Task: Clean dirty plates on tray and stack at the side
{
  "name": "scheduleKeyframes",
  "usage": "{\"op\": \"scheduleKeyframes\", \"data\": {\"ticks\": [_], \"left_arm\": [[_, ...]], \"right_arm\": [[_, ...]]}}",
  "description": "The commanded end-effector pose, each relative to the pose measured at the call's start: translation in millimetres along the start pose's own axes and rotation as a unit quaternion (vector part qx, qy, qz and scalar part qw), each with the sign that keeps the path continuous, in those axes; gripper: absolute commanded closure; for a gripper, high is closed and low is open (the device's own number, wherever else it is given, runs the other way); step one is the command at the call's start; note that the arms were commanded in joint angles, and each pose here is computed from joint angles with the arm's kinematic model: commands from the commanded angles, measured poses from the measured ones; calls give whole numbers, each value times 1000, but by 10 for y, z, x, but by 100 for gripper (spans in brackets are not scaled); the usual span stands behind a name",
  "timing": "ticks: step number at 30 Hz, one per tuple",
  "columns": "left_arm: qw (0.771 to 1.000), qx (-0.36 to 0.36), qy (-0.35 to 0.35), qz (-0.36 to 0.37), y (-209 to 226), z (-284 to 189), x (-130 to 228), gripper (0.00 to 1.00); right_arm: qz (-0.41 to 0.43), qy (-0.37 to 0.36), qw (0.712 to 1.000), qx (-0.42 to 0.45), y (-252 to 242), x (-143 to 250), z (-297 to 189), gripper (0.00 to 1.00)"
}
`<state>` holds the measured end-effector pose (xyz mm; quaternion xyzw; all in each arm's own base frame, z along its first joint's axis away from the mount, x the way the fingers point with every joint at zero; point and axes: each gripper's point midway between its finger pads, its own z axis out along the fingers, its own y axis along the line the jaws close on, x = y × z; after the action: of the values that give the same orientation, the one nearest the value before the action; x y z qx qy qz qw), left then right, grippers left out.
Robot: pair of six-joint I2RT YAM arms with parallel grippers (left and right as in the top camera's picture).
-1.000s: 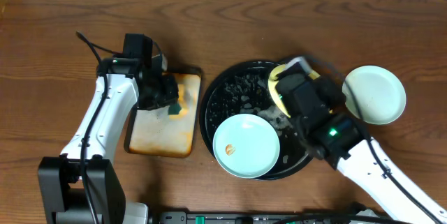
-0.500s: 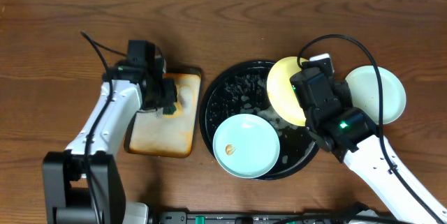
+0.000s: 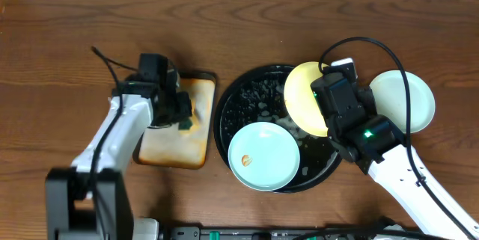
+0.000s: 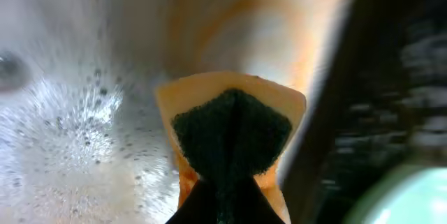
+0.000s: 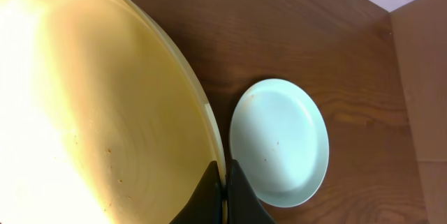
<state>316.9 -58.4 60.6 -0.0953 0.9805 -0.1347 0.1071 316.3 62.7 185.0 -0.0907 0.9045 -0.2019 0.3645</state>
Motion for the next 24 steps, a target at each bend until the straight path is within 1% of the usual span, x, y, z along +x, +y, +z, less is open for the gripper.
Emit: {"op": "scheduleKeyframes", "data": {"ticks": [1, 4, 6, 8, 11, 12, 16, 20, 24], "left_arm": [[995, 49, -81, 6, -289, -509, -311, 93], [993, 56, -102, 6, -331, -643, -339, 93], [993, 60, -99, -7, -340, -640, -328, 93], [991, 97, -91, -3, -473, -657, -309, 92], [981, 173, -91, 3, -812, -727, -333, 93], [978, 184, -94, 5, -889, -739, -341, 93], [971, 219, -97, 18, -1287, -738, -303, 93], [966, 245, -77, 19, -1715, -620, -152, 93], [959, 270, -62, 67, -2113, -432, 21, 92]], "right_arm": [[24, -11, 1000, 4, -63, -96, -39, 99], [24, -11, 1000, 4, -63, -97, -39, 99], [24, -11, 1000, 1, -53, -95, -39, 99], [24, -10, 1000, 0, -48, -94, -39, 99], [24, -10, 1000, -9, -17, -94, -39, 99], [26, -9, 1000, -13, -4, -93, -39, 99], [33, -7, 999, -30, 56, -85, -41, 99], [81, 2, 996, -30, 57, -50, -41, 99], [69, 7, 997, -38, 92, -27, -33, 99]]}}
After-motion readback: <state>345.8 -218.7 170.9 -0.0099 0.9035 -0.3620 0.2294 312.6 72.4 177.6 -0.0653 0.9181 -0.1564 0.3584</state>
